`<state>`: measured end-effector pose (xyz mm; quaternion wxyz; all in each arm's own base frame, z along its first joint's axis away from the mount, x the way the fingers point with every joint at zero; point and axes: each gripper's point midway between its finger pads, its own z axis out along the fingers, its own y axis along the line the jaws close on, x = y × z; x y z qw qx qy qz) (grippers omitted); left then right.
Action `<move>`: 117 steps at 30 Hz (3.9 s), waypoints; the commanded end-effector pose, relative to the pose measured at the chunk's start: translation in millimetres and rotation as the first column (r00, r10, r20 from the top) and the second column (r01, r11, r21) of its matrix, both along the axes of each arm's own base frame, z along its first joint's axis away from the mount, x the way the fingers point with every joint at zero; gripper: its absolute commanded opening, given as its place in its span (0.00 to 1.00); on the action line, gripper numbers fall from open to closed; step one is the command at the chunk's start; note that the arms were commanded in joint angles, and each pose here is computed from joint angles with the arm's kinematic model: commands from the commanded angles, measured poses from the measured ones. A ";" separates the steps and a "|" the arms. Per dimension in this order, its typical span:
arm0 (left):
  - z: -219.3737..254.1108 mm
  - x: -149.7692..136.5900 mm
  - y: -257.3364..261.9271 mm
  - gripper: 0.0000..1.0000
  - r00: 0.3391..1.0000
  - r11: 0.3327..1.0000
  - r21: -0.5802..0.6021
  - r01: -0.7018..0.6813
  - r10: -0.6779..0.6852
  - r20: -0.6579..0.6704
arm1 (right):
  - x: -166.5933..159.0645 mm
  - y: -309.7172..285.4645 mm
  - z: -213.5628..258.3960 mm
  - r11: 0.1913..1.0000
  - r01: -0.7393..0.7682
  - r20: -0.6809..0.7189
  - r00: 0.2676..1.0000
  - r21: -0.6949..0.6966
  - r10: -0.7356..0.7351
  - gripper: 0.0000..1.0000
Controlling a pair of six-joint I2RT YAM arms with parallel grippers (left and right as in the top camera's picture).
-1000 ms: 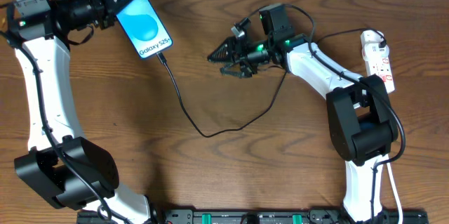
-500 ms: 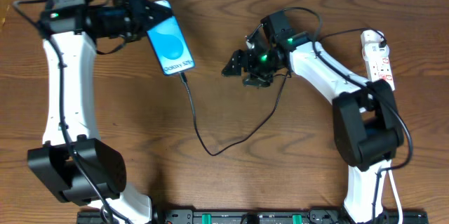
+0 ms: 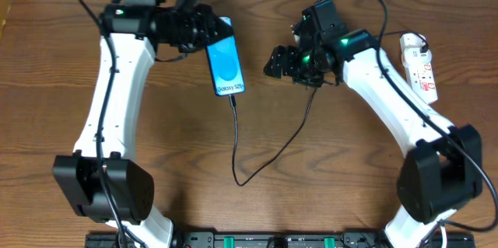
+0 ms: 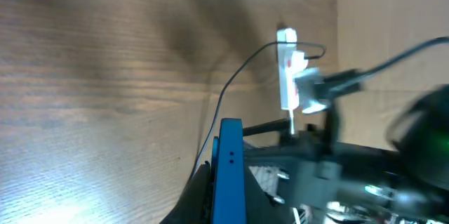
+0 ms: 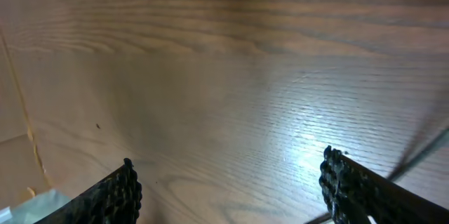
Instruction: Plug charger to phone and switch on socket
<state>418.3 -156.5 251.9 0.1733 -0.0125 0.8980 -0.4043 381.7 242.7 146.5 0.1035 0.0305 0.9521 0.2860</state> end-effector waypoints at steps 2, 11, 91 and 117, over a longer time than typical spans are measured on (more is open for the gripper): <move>-16.5 -3.5 -6.1 0.08 1.000 0.999 0.029 0.019 -0.019 -0.017 | -1.7 -9.9 24.6 0.999 0.013 0.074 0.997 -0.033 -0.011 0.81; -48.2 0.7 -8.5 0.07 0.999 1.000 0.026 0.015 -0.014 -0.033 | -13.8 -20.3 31.2 0.997 0.026 0.058 0.998 -0.068 -0.022 0.81; -256.8 -4.1 -93.8 0.07 0.923 0.980 0.198 0.013 0.065 -0.379 | -23.1 -17.0 25.8 0.993 0.000 0.055 0.998 -0.121 0.007 0.82; -260.6 -13.9 -88.5 0.30 0.911 0.974 0.224 0.036 0.060 -0.408 | -23.4 -17.1 25.7 0.993 0.000 0.053 0.999 -0.122 0.006 0.82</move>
